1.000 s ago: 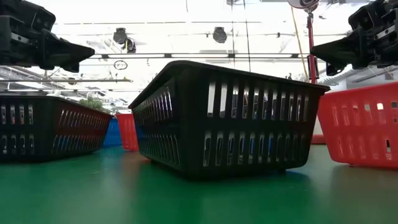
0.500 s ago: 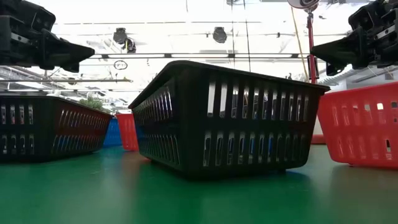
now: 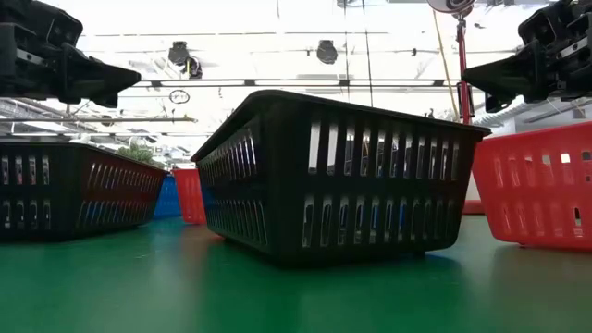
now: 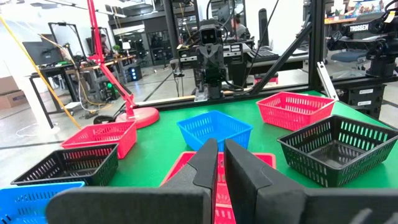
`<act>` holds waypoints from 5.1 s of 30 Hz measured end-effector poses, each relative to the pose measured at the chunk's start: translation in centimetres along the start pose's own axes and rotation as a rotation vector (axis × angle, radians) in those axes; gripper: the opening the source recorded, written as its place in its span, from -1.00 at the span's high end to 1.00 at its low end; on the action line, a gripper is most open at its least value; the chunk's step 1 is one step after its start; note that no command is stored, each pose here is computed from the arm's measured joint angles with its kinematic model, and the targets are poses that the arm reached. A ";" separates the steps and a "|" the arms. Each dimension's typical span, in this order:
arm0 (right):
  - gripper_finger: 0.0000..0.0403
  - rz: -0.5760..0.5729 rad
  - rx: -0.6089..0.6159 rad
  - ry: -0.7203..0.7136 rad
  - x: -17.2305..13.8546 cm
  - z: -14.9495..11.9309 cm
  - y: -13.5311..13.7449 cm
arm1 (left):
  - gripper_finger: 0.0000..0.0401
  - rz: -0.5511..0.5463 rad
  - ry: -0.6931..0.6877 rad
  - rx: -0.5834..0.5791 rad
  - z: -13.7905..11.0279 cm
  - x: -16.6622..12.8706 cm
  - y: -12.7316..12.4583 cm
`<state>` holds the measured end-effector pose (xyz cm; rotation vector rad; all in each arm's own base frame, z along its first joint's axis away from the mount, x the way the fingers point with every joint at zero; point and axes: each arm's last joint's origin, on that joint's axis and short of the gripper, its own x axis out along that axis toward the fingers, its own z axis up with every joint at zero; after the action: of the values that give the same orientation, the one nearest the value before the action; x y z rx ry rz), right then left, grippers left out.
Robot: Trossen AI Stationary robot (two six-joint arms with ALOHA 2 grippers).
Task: Stack baskets by color
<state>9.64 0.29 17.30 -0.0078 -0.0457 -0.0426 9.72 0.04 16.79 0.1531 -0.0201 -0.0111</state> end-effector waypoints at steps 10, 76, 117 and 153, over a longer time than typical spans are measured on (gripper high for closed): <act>1.00 0.000 0.000 0.000 0.0 0.0 0.0 | 0.85 0.010 -0.005 0.083 0.1 0.0 0.0; 1.00 0.084 0.119 0.349 5.3 27.4 0.5 | 0.85 0.008 -0.057 -0.284 0.6 0.0 0.1; 1.00 0.245 0.367 0.583 8.5 18.4 7.5 | 0.85 -0.150 0.428 -0.148 22.5 7.8 -2.0; 0.21 0.360 -0.080 1.262 10.4 3.6 20.4 | 0.85 -0.199 0.434 -0.086 18.0 11.1 -6.9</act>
<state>20.70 20.24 21.24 -0.0673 1.2182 0.3154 20.38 -9.63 33.78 0.0686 0.4280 -0.1767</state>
